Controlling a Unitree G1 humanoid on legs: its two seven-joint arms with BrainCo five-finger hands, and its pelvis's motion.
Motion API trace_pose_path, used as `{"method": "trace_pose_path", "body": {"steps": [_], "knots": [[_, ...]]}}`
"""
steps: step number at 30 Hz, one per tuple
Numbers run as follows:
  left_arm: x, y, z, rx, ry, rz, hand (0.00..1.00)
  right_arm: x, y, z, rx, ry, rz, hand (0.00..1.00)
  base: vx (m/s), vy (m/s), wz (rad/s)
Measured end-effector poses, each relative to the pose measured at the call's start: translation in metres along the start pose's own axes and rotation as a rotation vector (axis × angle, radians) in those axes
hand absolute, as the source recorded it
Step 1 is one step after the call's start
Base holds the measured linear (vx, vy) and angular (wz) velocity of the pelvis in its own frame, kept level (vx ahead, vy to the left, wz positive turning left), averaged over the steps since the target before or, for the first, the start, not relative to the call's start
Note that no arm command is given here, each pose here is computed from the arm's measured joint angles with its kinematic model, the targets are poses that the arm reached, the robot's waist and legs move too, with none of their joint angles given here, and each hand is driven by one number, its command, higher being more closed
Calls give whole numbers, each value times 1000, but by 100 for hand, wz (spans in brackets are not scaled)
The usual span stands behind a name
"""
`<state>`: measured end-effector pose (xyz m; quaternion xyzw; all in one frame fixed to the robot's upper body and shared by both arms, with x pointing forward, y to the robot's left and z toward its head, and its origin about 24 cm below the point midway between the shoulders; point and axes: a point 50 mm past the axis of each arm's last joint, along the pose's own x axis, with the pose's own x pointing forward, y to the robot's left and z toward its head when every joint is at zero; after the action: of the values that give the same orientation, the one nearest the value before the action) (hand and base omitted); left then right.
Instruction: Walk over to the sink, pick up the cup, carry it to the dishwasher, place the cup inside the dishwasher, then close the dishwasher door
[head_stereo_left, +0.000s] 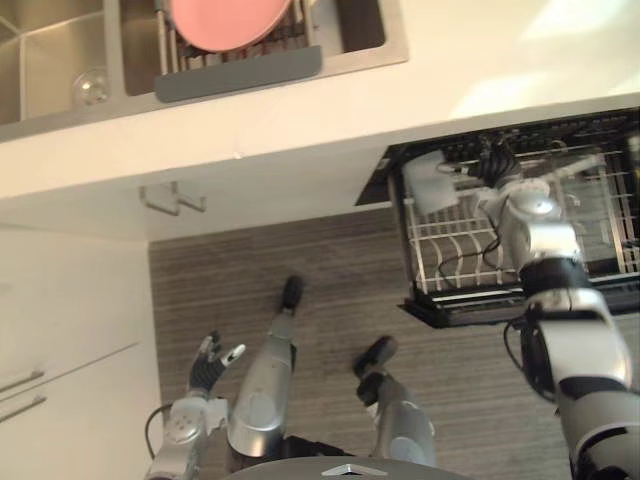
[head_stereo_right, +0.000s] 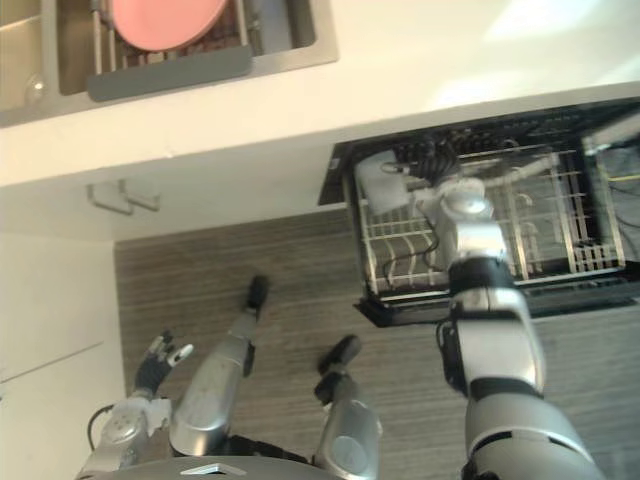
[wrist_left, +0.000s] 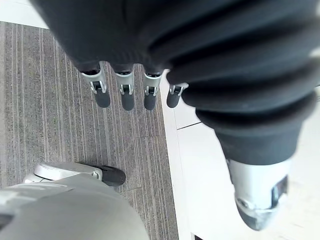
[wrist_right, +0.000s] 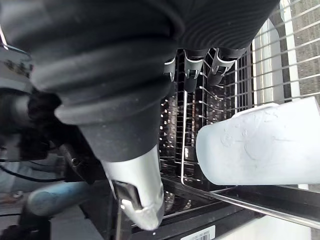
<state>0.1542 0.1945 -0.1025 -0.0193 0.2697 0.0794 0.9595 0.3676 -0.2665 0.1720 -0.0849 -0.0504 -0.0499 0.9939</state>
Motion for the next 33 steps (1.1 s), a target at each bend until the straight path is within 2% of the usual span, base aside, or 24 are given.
{"method": "trace_pose_path", "body": {"steps": [5, 9, 14, 20, 24, 27, 30, 33], "knots": [[-21, 25, -35, -8, 132, 86, 0, -55, 45, -45, 145, -56, 78, 0, 72, -55, -25], [-34, 30, -54, -53, 193, 144, 0, -94, 72, -65, 257, -79, 144, 0, 123, -41, -18], [-49, 33, -71, -131, 236, 248, 0, -112, 94, -43, 391, -265, 299, 0, 49, -54, 33], [-83, 56, -98, -173, 329, 371, 0, -119, 81, -41, 408, -313, 243, 0, -28, 1, 95], [-117, 46, -124, -199, 449, 400, 0, -127, 38, -45, 411, -346, 100, 0, -19, 136, 88], [-117, 40, -126, -215, 461, 406, 0, -136, 20, -52, 464, -352, 0, 0, -88, 79, 51], [-112, 31, -125, -196, 461, 367, 0, -152, 16, -53, 477, -350, -31, 0, 26, 88, 33], [-99, 34, -116, -157, 426, 339, 0, -159, 15, -60, 506, -328, -70, 0, -52, 123, 28]]}}
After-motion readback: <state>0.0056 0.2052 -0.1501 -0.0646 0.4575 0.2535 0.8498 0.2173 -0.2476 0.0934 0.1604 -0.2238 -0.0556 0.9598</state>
